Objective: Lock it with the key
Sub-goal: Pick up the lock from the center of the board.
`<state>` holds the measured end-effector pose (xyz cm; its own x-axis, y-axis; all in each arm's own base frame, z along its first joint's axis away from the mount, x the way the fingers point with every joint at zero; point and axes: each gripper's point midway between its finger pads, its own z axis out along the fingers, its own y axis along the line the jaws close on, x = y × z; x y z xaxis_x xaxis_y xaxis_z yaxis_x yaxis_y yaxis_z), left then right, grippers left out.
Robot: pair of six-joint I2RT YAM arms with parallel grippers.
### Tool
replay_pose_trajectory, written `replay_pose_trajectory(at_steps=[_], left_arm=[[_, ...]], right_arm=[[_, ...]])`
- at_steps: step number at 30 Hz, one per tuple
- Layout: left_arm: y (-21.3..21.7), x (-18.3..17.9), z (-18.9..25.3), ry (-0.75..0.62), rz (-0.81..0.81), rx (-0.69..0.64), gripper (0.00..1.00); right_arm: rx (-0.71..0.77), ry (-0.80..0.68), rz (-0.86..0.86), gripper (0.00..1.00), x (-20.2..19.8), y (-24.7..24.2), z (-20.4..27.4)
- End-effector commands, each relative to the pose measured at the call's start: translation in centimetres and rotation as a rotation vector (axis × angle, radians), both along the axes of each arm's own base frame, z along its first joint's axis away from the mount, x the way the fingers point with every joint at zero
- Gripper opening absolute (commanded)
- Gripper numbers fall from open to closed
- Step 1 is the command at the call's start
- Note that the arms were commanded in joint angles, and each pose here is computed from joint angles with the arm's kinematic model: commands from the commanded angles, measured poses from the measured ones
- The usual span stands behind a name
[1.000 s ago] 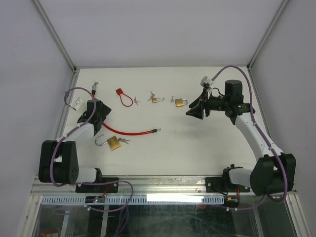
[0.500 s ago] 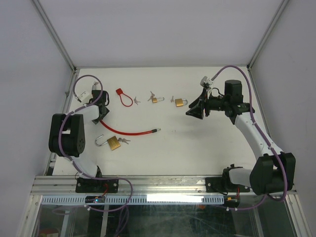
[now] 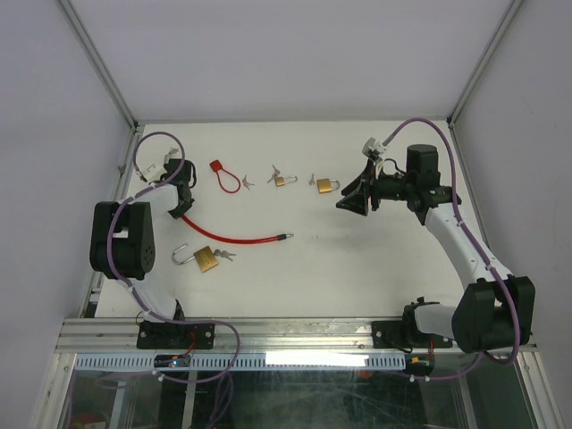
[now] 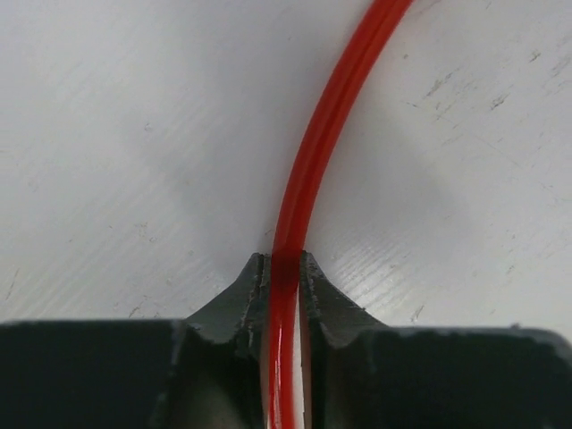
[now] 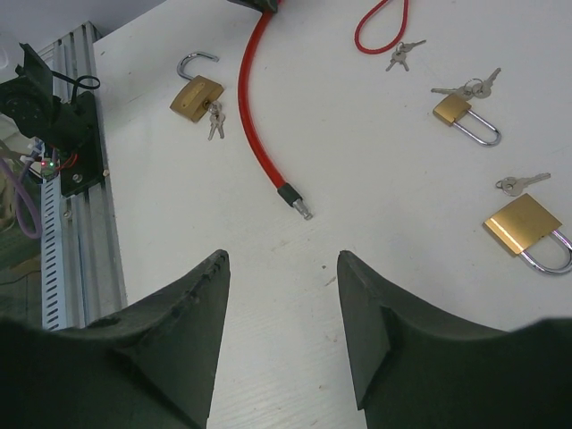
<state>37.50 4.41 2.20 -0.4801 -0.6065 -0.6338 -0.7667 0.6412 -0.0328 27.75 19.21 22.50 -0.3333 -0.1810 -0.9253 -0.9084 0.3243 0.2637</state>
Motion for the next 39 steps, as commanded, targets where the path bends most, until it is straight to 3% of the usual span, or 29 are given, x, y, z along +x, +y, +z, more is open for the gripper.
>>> replay_pose_trajectory(at_steps=[1,6,11,18,31,39], left_arm=[[-1.9,1.0,0.3,-0.001,-0.042,-0.098,0.08],[-2.5,0.1,2.1,-0.037,-0.011,-0.085,0.0],[-5.8,-0.4,5.8,-0.151,-0.05,-0.117,0.0],[-11.8,-2.4,9.1,-0.263,-0.142,-0.237,0.0],[-18.9,-7.8,9.7,-0.318,-0.217,-0.435,0.0],[-22.6,-10.9,8.6,-0.28,-0.278,-0.509,0.0]], right_arm=[[0.031,-0.056,0.021,0.54,0.2,0.3,1.5],[0.065,0.002,0.039,0.54,-0.1,1.0,0.6],[0.067,0.036,0.126,0.55,-1.2,3.3,-1.7],[0.051,-0.049,0.228,0.68,-2.6,5.7,-3.9],[0.031,-0.066,0.369,0.73,-5.1,9.7,-6.6],[0.046,0.078,0.359,0.73,-5.4,11.2,-8.0]])
